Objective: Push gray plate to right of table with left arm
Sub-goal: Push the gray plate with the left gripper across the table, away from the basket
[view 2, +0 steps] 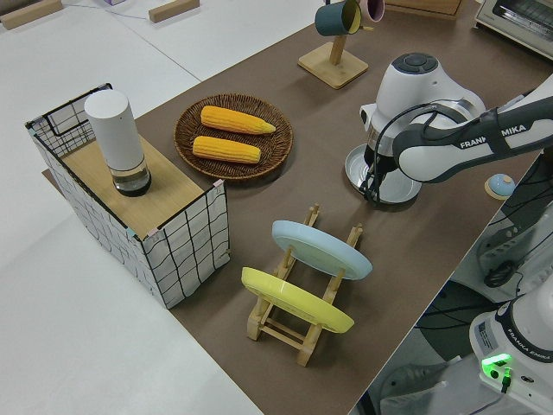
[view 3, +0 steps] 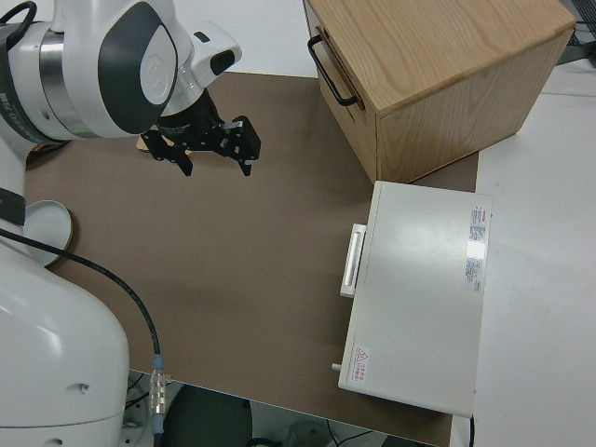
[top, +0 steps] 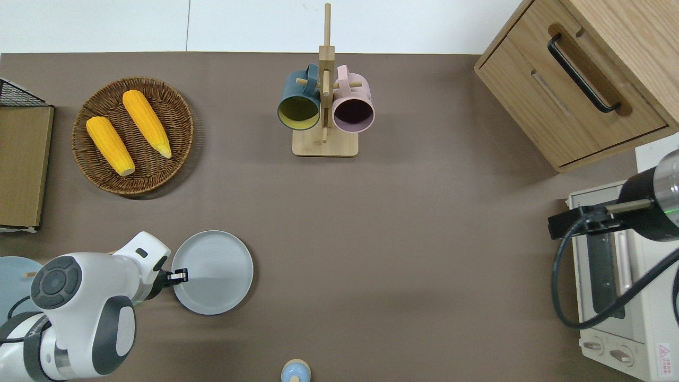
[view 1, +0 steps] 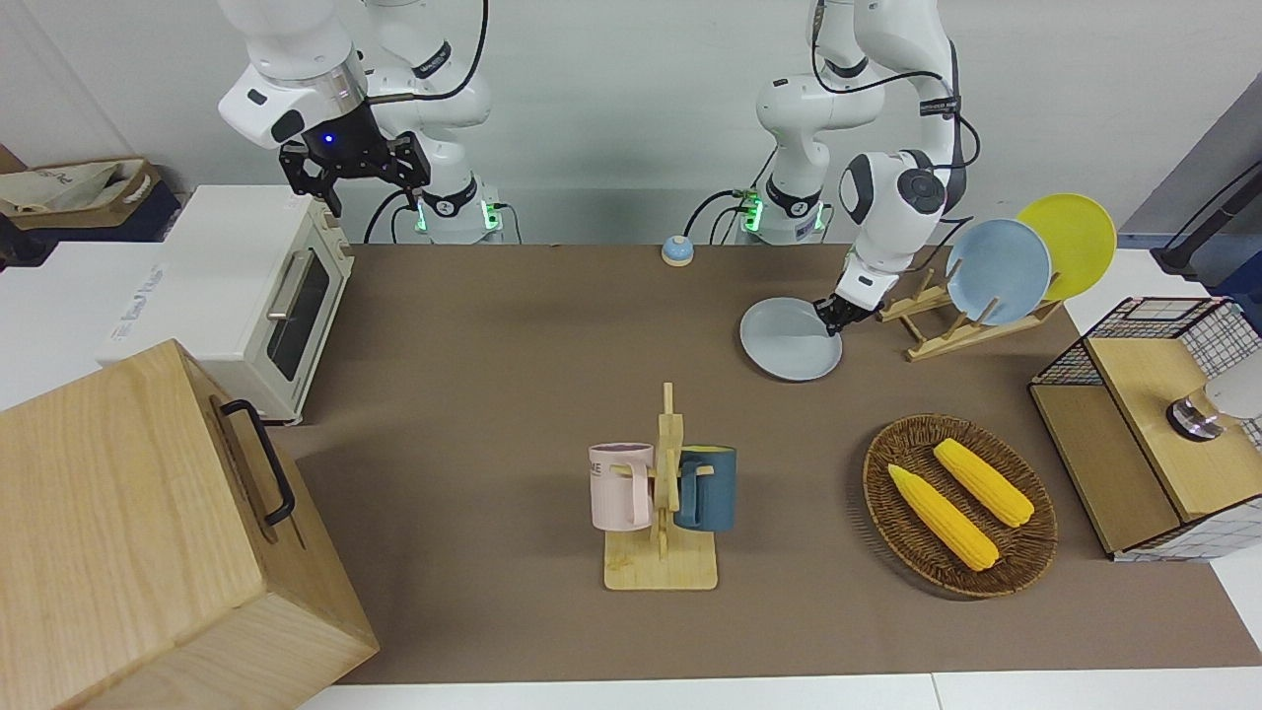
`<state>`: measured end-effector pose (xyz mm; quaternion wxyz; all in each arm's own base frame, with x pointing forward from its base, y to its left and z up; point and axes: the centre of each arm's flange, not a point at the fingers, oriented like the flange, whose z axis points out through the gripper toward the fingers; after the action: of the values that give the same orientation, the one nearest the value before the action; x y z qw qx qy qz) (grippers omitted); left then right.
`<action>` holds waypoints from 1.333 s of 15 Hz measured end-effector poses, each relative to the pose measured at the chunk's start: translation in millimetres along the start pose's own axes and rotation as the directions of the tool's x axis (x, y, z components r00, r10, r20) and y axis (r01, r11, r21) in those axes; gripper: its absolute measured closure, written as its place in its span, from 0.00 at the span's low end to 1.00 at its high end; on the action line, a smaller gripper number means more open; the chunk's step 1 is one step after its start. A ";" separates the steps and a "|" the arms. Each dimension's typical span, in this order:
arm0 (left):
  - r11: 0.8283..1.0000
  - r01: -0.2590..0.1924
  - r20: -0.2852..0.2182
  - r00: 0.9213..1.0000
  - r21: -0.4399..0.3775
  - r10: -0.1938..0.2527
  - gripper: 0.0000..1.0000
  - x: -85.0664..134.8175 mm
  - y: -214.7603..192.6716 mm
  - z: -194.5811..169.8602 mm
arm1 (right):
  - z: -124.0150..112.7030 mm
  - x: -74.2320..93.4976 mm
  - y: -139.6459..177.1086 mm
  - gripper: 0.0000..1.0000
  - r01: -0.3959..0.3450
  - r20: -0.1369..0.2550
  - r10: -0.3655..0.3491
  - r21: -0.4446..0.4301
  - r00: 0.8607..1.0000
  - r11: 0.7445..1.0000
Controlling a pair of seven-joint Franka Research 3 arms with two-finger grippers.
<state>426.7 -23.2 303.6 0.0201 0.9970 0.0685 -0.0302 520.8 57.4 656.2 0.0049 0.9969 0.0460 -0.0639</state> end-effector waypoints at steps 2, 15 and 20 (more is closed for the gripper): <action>1.000 0.014 -0.004 1.000 0.000 -0.014 0.99 0.0 8.4 -1.4 | 0.0 0.0 0.0 0.01 0.000 0.000 0.000 0.000 1.000 1.000; 0.980 0.201 0.001 0.980 -0.006 -0.201 0.99 -38.9 182.4 6.6 | 0.0 0.0 0.0 0.01 0.000 0.000 0.000 0.000 1.000 1.000; 0.961 0.274 -0.015 0.961 -0.045 -0.275 0.99 -49.2 243.3 13.1 | 0.0 0.0 0.0 0.01 0.000 0.000 0.000 0.000 1.000 1.000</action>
<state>410.9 -271.2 302.3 0.0364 0.9775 0.2067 -0.0209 520.8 57.4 656.2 0.0049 0.9969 0.0460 -0.0639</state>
